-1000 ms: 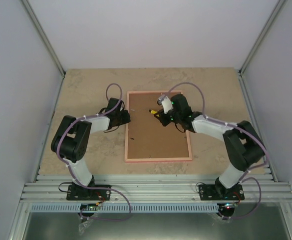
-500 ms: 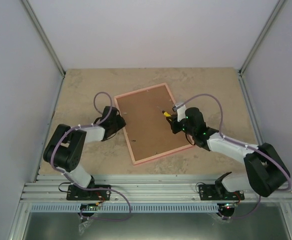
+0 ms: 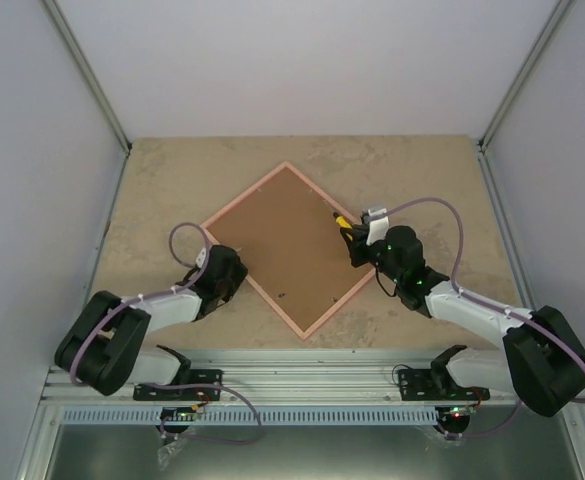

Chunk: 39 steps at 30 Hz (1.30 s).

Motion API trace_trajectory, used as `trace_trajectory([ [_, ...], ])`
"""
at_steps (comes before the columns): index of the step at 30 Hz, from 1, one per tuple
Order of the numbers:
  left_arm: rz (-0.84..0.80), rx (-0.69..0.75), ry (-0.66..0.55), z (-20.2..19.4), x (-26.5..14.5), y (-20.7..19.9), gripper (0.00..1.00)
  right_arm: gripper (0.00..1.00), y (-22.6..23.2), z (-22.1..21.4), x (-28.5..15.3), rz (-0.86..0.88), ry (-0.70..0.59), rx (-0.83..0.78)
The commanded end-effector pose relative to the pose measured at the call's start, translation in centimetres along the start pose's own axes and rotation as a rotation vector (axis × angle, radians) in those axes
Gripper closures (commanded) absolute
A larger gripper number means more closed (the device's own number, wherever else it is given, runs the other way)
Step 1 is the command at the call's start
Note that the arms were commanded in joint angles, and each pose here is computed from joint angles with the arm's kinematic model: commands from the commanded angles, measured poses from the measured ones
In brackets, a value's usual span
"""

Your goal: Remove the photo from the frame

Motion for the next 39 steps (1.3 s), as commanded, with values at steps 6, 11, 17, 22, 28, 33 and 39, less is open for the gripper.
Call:
trace_trajectory([
  [6,0.316,0.139,-0.008,1.4,-3.6,1.1,0.5,1.0,0.6,1.3,-0.2,0.036,-0.062,0.01],
  [11,0.354,0.457,-0.017,6.0,-3.8,-2.9,0.32,1.0,0.8,1.4,-0.4,0.046,-0.064,0.006],
  [17,0.287,0.765,0.073,10.9,-1.2,-7.0,0.21,1.0,0.9,1.5,-0.6,0.059,-0.067,0.001],
  [22,0.327,0.996,0.094,14.4,1.5,-10.8,0.21,1.0,1.0,1.5,-0.7,0.063,-0.072,-0.005],
  [28,0.206,1.197,0.243,14.6,5.7,-11.0,0.19,1.0,1.2,1.7,-0.9,0.078,-0.072,-0.014],
  [33,0.201,1.201,0.26,16.1,7.7,-10.3,0.18,1.0,1.4,1.7,-0.8,0.085,-0.062,-0.02],
  [39,0.177,1.176,0.321,17.0,10.7,-9.3,0.22,1.0,1.6,1.6,-0.4,0.086,-0.044,-0.027],
])
Point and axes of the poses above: each gripper's point midway between its finger pads, its own x axis out along the fingers, its own y axis along the line the jaws close on, z = x × y, the point moved 7 cm from there along -x, back along the fingers, and after that the axes turned 14 degrees about x, right-handed, at the moved point
